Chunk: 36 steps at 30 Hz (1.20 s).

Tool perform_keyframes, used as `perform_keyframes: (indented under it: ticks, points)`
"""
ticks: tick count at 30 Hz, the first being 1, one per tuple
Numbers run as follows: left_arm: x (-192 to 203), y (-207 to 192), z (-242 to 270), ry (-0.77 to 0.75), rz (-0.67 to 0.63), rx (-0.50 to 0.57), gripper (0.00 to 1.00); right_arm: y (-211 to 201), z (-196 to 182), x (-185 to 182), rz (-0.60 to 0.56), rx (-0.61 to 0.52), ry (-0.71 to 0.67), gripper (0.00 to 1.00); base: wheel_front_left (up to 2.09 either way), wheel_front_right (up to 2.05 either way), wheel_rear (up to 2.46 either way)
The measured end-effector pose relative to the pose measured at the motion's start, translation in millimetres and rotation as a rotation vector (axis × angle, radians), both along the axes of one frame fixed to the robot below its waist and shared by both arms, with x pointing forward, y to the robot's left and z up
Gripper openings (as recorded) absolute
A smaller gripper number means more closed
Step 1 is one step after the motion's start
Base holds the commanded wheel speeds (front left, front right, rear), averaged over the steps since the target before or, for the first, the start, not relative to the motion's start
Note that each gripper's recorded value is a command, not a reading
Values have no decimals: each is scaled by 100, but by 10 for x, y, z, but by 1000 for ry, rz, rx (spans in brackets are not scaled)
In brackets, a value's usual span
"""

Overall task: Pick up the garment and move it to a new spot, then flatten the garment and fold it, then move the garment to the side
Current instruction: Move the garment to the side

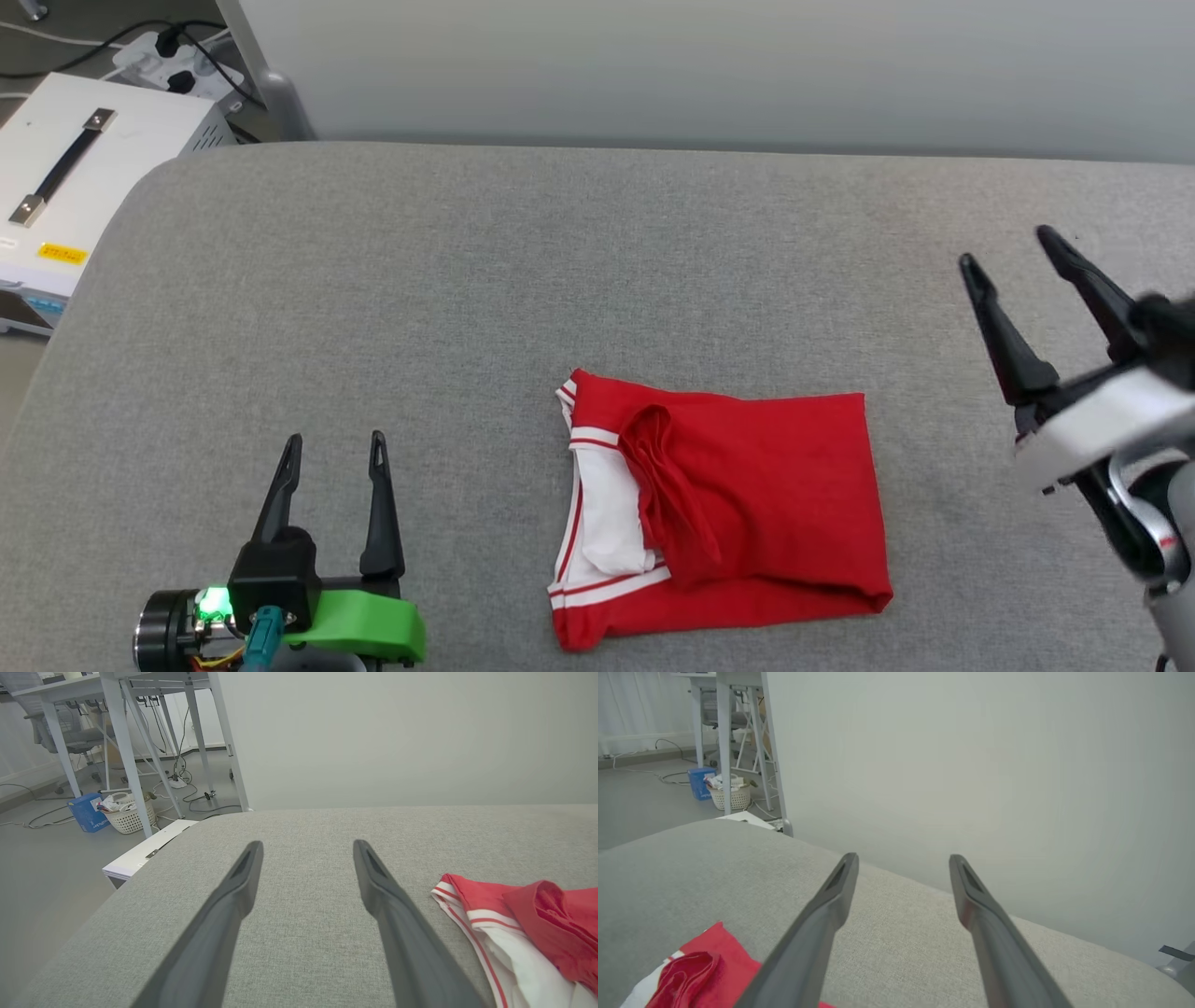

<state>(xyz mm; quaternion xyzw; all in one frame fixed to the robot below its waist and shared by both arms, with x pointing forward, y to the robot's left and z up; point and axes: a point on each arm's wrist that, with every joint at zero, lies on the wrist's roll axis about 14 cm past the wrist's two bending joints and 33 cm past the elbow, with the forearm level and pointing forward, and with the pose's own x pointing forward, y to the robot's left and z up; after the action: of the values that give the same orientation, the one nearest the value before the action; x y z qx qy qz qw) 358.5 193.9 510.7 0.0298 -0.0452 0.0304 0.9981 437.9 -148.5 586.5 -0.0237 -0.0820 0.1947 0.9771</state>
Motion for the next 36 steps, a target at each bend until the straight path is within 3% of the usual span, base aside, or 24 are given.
perform_keyframes:
  ticks: [8,12,23,28,29,30,36]
  points:
    - [70,-31,-55,16,-6,-7,100,263,-823,-52,191,-174,623,100,0,0,0]
    - [125,-47,-64,17,-8,-11,100,287,-1280,-297,250,-155,935,100,0,0,0]
    - [277,-66,-141,35,-2,-23,100,607,-1991,-501,312,-70,1216,100,0,0,0]
    - [276,-30,-201,55,11,-21,100,676,-2222,-597,332,-117,1265,100,0,0,0]
    - [273,-10,-201,55,16,-20,100,692,-2229,-583,335,-121,1251,66,0,0,0]
    - [273,3,-199,55,20,-19,100,708,-2226,-561,335,-117,1232,0,0,0,0]
    - [277,30,-168,45,28,-19,100,783,-2010,-341,332,-119,1024,0,0,0,0]
